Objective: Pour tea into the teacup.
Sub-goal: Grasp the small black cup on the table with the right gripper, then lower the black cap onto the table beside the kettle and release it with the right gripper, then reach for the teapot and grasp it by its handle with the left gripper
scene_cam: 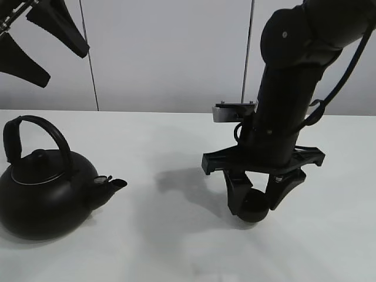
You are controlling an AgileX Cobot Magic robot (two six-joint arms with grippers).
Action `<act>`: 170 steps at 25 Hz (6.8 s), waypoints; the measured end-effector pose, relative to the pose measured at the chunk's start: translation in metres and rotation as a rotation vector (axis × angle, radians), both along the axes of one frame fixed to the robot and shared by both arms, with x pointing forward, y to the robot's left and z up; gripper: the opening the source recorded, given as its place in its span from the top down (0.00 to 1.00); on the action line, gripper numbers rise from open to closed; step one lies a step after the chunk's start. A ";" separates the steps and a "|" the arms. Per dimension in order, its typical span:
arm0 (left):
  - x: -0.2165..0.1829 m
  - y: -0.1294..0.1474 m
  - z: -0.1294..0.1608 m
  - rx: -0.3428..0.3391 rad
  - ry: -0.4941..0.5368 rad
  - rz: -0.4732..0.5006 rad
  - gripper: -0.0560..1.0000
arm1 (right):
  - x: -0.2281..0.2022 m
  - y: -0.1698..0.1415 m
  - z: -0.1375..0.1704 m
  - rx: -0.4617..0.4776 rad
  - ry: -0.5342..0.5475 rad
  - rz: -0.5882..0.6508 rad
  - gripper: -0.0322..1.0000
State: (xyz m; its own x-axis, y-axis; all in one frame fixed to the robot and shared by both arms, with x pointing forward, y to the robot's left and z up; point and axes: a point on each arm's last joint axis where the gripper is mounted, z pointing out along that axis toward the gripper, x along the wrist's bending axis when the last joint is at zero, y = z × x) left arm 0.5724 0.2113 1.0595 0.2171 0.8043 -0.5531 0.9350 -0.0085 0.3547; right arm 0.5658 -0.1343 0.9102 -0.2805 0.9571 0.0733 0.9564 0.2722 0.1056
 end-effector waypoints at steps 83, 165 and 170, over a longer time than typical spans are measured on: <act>0.002 0.000 0.000 0.002 -0.016 0.014 0.44 | -0.182 -0.217 0.334 -0.282 -0.824 -0.606 0.47; -0.033 0.019 0.108 0.128 -0.726 0.058 0.44 | -0.318 -0.164 0.132 0.101 -0.860 -0.391 0.47; -0.066 0.028 0.133 0.169 -0.888 0.095 0.44 | -0.318 -0.164 0.132 0.102 -0.860 -0.391 0.47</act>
State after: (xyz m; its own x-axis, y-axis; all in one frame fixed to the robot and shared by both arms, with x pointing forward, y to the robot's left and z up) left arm 0.5067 0.2388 1.1921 0.4361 0.8957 -0.0870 0.3173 -0.0625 0.9463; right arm 0.2479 -0.2979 1.0419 0.0614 0.9950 0.0789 0.5615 -0.0998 0.8214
